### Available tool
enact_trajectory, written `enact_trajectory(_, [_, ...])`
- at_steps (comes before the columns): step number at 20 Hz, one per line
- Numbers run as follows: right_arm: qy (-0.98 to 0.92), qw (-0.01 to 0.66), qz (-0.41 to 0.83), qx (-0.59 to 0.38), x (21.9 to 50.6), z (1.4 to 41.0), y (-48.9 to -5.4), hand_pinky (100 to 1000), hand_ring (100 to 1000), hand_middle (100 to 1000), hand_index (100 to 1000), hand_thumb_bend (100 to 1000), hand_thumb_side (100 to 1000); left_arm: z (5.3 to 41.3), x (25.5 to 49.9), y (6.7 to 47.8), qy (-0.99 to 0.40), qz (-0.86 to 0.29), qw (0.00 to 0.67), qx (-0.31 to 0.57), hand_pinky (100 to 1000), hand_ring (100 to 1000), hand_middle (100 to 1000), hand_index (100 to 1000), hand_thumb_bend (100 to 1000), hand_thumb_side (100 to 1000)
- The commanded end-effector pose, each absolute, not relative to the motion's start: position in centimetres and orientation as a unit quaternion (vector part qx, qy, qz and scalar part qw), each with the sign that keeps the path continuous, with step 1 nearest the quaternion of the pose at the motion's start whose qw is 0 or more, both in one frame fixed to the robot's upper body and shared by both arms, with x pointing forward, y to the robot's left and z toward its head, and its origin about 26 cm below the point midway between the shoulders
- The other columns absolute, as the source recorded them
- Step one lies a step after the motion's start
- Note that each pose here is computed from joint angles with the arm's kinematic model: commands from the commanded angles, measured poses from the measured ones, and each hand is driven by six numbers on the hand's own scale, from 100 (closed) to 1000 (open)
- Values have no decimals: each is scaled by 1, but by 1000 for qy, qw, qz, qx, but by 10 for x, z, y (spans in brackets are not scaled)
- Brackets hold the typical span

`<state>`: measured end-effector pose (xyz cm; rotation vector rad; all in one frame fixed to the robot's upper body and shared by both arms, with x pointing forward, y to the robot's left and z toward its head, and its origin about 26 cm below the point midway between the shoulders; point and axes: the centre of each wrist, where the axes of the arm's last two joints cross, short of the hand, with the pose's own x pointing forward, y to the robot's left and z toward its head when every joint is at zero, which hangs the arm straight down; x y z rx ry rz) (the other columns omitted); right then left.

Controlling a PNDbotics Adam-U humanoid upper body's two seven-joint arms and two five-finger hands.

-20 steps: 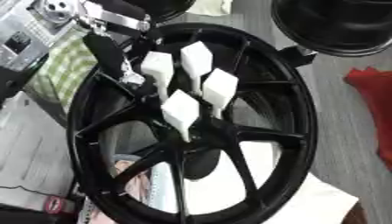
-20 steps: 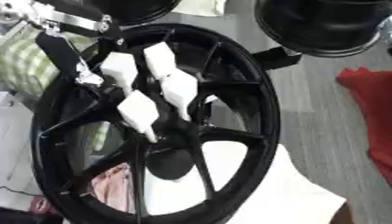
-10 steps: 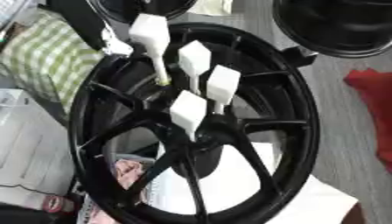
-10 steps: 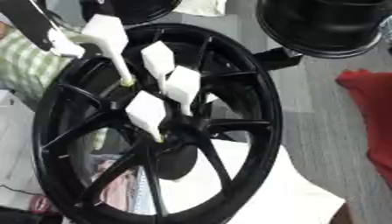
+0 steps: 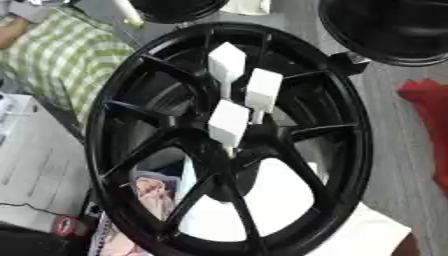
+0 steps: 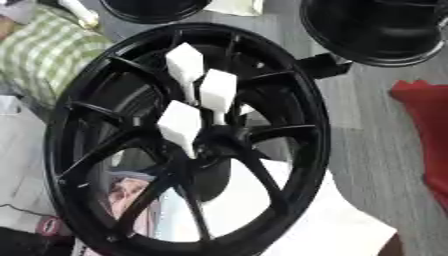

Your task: Pull the pin out of the wheel hub.

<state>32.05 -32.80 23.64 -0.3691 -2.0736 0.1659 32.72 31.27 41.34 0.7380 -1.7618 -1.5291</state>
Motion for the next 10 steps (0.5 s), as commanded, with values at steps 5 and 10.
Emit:
enact_trajectory(5, [-863, 471, 60, -172, 316, 249, -336, 887, 754, 629, 754, 239, 364, 419, 299, 385, -712, -459, 384, 369, 640, 562, 476, 463, 100, 218])
enact_trajectory(10, [-866, 469, 45, -169, 316, 248, -337, 887, 754, 629, 754, 237, 366, 371, 301, 418, -698, -364, 446, 426, 640, 565, 481, 467, 100, 225])
